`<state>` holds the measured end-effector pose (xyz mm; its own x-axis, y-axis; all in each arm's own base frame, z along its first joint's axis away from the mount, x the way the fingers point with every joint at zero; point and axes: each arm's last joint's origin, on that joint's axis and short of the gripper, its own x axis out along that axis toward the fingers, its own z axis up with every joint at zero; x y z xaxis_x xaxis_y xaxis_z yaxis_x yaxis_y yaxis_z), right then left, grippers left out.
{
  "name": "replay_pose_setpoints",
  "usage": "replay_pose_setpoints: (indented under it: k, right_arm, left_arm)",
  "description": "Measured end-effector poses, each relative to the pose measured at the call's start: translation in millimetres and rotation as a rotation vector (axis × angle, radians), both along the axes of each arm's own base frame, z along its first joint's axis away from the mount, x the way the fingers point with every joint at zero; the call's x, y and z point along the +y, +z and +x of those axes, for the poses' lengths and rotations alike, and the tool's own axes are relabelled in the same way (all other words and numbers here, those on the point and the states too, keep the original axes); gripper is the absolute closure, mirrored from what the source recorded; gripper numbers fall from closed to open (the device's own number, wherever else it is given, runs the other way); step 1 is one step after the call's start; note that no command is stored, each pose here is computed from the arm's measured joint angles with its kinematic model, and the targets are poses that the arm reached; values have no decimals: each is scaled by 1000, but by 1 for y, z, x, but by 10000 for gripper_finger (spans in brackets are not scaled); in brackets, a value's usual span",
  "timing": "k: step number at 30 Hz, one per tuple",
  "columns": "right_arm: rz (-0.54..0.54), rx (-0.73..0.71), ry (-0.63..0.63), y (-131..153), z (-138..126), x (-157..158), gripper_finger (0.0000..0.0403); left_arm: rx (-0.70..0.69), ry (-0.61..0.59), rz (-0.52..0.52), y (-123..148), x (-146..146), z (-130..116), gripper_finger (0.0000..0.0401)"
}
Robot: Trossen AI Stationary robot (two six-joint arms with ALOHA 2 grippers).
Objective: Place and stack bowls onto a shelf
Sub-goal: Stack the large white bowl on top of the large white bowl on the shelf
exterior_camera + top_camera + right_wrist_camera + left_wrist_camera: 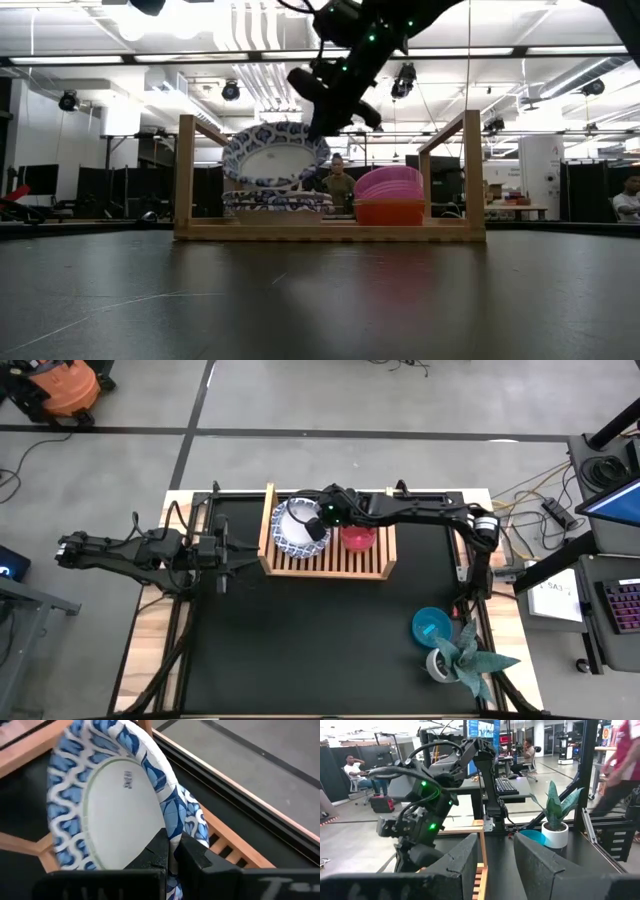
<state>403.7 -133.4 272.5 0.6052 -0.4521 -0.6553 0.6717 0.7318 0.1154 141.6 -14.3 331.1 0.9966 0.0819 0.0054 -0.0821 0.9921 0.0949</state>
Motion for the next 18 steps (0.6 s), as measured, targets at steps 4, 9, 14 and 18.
replay_pose_setpoints:
  k: [4,9,14,18]
  right_arm:
    - [2,7,-5,-6,2,-3,385]
    - [3,7,-17,-6,1,-7,337]
    - [4,7,-25,-6,0,-10,280]
    - [4,10,-27,-5,-1,-11,249]
  left_arm:
    - [2,0,0,0,0,0,290]
    - [3,0,0,0,0,0,290]
    - [4,0,0,0,0,0,290]
    - [14,0,2,-1,0,0,290]
